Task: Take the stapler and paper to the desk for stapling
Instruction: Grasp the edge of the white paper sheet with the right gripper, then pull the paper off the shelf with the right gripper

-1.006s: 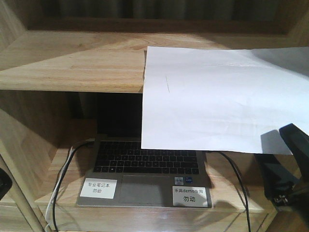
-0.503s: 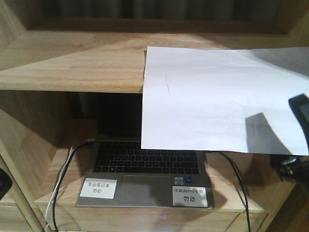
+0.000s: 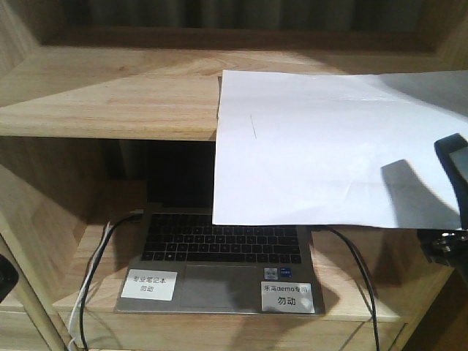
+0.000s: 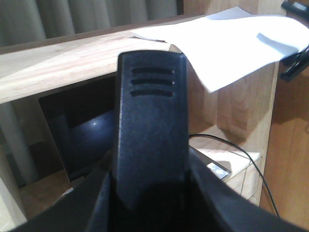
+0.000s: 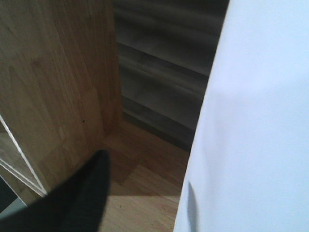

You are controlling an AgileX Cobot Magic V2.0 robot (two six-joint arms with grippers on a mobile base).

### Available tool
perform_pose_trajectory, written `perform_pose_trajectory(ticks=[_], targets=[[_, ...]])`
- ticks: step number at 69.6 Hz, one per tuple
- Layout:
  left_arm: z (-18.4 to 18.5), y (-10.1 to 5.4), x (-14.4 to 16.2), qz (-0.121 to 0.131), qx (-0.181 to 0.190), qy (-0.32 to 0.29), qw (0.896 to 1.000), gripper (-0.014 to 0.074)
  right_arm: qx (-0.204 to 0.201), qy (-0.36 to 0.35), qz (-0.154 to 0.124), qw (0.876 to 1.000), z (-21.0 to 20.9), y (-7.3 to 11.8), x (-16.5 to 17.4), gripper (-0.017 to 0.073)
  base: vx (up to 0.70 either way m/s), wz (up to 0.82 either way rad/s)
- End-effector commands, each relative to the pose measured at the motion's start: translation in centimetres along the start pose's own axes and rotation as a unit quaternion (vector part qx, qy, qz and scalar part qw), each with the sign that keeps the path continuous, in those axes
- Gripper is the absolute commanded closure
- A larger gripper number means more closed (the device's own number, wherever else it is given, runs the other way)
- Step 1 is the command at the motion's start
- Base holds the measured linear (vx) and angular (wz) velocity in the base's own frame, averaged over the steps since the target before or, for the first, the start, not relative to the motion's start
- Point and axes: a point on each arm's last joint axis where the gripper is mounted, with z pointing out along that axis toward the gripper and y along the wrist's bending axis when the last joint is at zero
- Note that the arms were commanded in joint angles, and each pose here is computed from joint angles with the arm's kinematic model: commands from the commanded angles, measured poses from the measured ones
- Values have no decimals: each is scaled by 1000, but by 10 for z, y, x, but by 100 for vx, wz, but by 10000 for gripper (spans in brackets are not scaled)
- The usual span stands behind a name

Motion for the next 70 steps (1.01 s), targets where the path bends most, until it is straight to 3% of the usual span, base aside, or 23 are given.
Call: perform_pose_trajectory(ticks=[1,6,7,12,40,61,70], targets=[[-3,2,-18,-10,-11,-63,998,600,-105,-23,-6,994,4,23,-5,334,0,0],[-3,2,-18,-10,-11,-63,998,600,-105,-23,-6,994,4,23,-5,435,0,0],[-3,2,-18,-10,-11,-63,998,600,-105,-23,-6,994,4,23,-5,496,0,0],[-3,2,-18,-10,-11,-63,998,600,-105,-23,-6,994,4,23,-5,574,0,0],[-3,2,-18,-10,-11,-63,998,600,-104,-31,-3,994,4,23,-7,569,0,0],[-3,2,-18,-10,-11,-63,998,600,-178,20,-46,983,15,52,0,569,0,0],[-3,2,-18,-10,-11,-63,998,600,-192,18,-51,980,12,62,-2,569,0,0]])
